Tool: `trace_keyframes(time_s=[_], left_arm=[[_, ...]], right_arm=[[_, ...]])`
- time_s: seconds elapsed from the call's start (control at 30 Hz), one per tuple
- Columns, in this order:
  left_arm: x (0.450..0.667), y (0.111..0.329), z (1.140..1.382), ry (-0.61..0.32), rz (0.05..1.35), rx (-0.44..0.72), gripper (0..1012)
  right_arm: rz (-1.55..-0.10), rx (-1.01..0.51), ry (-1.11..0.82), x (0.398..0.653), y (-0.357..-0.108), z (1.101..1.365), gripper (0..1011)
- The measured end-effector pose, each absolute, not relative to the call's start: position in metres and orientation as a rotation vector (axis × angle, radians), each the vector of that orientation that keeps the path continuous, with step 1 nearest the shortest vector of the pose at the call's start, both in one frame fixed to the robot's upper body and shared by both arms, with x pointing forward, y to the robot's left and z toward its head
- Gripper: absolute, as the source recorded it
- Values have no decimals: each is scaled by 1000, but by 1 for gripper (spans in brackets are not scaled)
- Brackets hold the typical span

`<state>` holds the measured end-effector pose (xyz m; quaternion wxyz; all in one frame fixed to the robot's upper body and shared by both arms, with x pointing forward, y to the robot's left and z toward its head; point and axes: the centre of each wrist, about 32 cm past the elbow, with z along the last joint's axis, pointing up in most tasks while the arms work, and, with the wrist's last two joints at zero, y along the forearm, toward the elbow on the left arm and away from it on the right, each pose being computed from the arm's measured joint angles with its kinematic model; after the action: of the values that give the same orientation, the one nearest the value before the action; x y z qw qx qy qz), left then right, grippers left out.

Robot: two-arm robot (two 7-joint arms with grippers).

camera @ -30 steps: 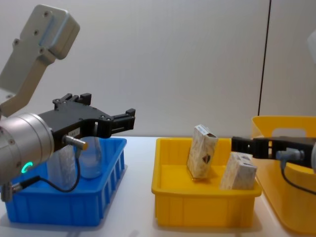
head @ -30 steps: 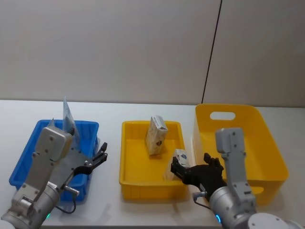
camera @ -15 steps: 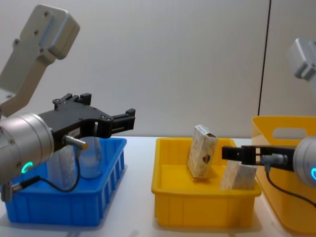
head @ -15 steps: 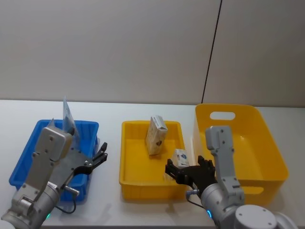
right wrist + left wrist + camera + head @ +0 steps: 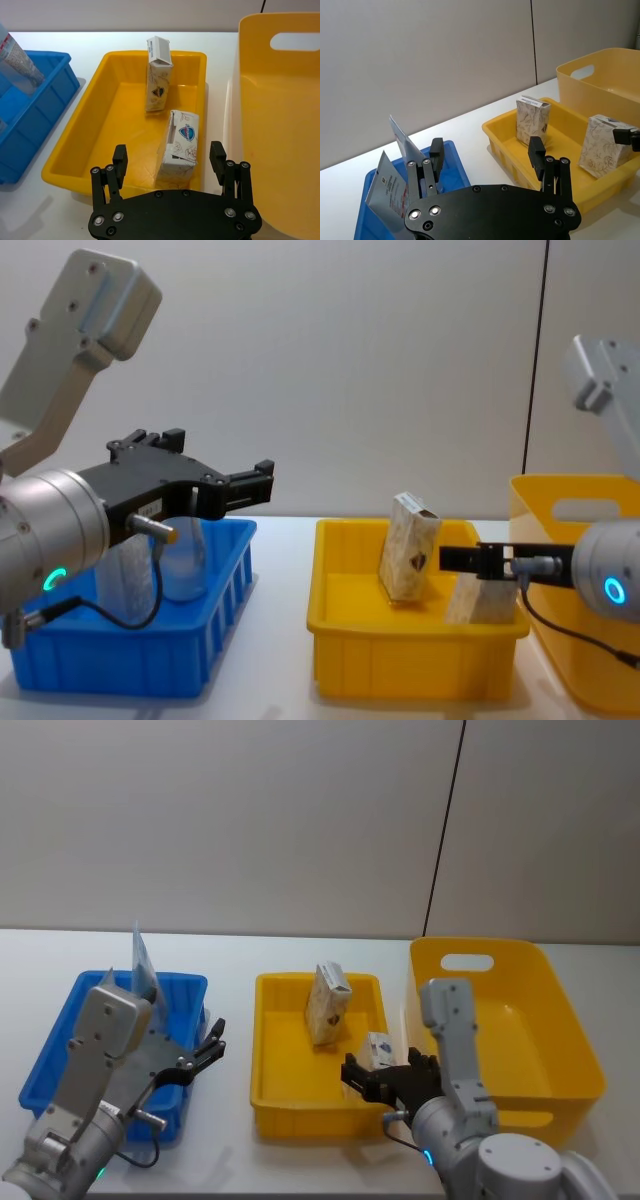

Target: Bimanual collaborative sorting of washing and personal care products

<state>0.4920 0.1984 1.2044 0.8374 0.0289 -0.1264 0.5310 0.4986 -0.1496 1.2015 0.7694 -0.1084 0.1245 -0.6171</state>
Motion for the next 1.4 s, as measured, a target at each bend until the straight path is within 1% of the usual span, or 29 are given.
trace_keyframes(time_s=[0.73,1.4], left_arm=[[492,198,1204,-268,1124,61,1001],[492,198,1204,-268,1124,61,1001]], right_arm=[[-1331,-261,328,514,-140,1202,1004],[-1375,-294,343,518,-132,1204,1003]])
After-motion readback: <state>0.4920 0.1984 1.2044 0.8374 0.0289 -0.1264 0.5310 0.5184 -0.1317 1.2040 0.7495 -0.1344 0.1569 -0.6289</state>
